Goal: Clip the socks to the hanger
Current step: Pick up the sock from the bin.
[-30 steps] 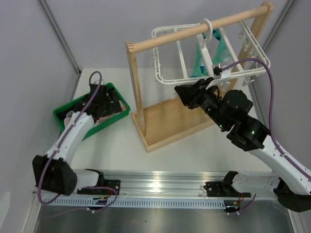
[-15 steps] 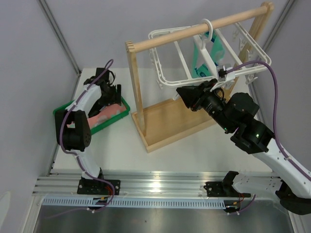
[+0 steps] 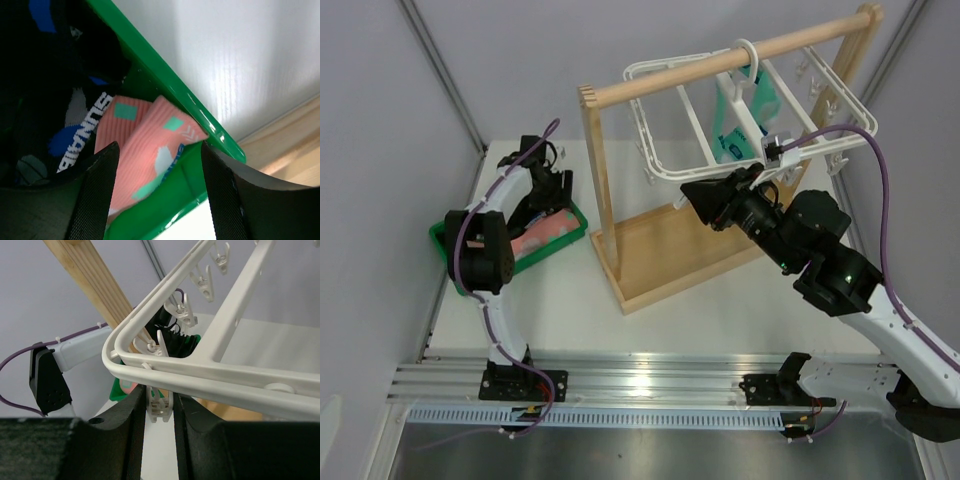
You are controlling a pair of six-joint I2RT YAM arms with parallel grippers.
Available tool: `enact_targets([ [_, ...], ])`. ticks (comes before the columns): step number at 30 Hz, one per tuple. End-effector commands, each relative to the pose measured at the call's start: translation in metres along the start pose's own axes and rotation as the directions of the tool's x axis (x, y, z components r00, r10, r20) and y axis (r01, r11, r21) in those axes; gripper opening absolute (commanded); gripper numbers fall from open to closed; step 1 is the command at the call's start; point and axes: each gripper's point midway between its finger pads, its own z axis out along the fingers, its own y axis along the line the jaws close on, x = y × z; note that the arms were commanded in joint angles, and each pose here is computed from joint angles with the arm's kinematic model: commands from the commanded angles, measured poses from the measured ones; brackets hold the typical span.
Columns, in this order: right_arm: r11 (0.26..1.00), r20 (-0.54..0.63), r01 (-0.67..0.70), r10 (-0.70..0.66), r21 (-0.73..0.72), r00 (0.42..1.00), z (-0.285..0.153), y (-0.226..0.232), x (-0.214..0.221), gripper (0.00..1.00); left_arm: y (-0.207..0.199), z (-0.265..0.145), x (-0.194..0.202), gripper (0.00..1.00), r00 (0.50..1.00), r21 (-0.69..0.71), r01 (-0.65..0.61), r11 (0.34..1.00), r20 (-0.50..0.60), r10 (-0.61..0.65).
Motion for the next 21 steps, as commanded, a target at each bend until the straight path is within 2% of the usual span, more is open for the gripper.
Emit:
enact_targets([
  [1, 1.0, -0.005, 0.0, 0.0, -0.016, 1.0, 0.0, 0.004, -0.003, 0.0, 0.013, 0.005, -0.017, 0.69, 0.999, 0.01, 0.003, 1.0, 0.034, -0.004],
  [5, 1.0, -0.014, 0.001, -0.002, -0.021, 1.0, 0.002, 0.006, -0.001, 0.0, 0.019, 0.015, -0.014, 0.69, 1.0, -0.001, 0.013, 1.0, 0.007, -0.013],
  [11, 1.0, -0.016, -0.002, 0.001, -0.025, 1.0, 0.002, 0.007, -0.001, 0.0, 0.01, 0.022, 0.002, 0.65, 0.999, 0.061, 0.017, 0.998, -0.051, -0.013],
  [19, 1.0, -0.008, 0.0, 0.0, -0.022, 1.0, 0.001, 0.006, -0.003, 0.0, -0.003, 0.009, 0.012, 0.46, 0.996, 0.125, 0.017, 0.992, -0.088, -0.006],
  [21, 1.0, -0.013, -0.001, 0.0, -0.024, 1.0, 0.002, 0.006, -0.001, 0.0, -0.003, 0.003, 0.01, 0.46, 0.997, 0.122, 0.011, 0.992, -0.076, -0.001],
])
